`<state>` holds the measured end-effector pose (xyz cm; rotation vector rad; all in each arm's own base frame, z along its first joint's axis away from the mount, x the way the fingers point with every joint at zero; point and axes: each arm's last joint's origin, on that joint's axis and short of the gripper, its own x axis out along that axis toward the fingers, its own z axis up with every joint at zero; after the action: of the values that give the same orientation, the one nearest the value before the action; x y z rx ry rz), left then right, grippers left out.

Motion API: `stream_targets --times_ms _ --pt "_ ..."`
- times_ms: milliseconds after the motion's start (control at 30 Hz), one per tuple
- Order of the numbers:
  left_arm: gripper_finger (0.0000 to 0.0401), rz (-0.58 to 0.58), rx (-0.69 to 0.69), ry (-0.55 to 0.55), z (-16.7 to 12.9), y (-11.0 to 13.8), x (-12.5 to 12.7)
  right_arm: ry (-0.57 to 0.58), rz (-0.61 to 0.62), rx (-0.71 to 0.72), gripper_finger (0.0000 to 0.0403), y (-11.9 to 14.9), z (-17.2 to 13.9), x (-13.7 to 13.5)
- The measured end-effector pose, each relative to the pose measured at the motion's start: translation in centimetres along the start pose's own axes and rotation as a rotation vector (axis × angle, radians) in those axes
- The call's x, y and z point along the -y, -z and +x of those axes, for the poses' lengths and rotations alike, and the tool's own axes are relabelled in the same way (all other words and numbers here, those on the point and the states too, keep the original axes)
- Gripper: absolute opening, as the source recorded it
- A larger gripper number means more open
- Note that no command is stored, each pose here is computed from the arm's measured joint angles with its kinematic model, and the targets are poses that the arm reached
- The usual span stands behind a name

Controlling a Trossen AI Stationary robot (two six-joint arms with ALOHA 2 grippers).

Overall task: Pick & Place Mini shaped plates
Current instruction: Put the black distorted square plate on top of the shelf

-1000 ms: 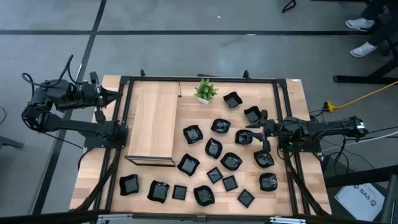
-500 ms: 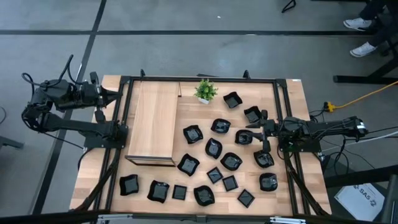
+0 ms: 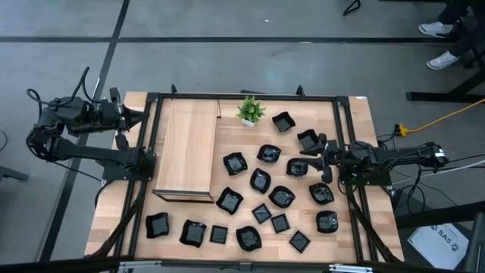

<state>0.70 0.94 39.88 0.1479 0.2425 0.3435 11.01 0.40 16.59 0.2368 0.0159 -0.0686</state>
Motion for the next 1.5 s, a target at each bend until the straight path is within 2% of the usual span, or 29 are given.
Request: stream_targets --times_ms 100,300,433,733,1133,1333,1500 --pt "0.0004 0.000 0.000 0.000 0.0 0.0 0.0 0.003 -0.009 0.005 0.0139 -0.2 0.0 0.0" --pt "0.0004 0.000 0.000 0.000 0.0 0.0 0.0 0.119 -0.047 -0.015 0.0139 -1.4 0.2 0.0" --pt "0.0004 0.000 0.000 0.000 0.0 0.0 0.0 0.141 -0.088 -0.038 0.0139 -2.9 0.7 -0.4" --pt "0.0004 0.000 0.000 0.000 0.0 0.0 0.0 0.220 -0.322 -0.235 0.0139 -6.8 2.5 -1.5" --pt "0.0004 0.000 0.000 0.000 0.0 0.0 0.0 0.346 -0.606 -0.573 0.0139 -8.3 8.3 -2.3" --pt "0.0004 0.000 0.000 -0.001 0.0 0.0 0.0 0.340 -0.767 -0.625 0.0139 -10.4 11.2 -3.1" --pt "0.0004 0.000 0.000 0.000 0.0 0.0 0.0 0.456 -0.965 -0.706 0.0139 -10.9 12.4 -2.8"
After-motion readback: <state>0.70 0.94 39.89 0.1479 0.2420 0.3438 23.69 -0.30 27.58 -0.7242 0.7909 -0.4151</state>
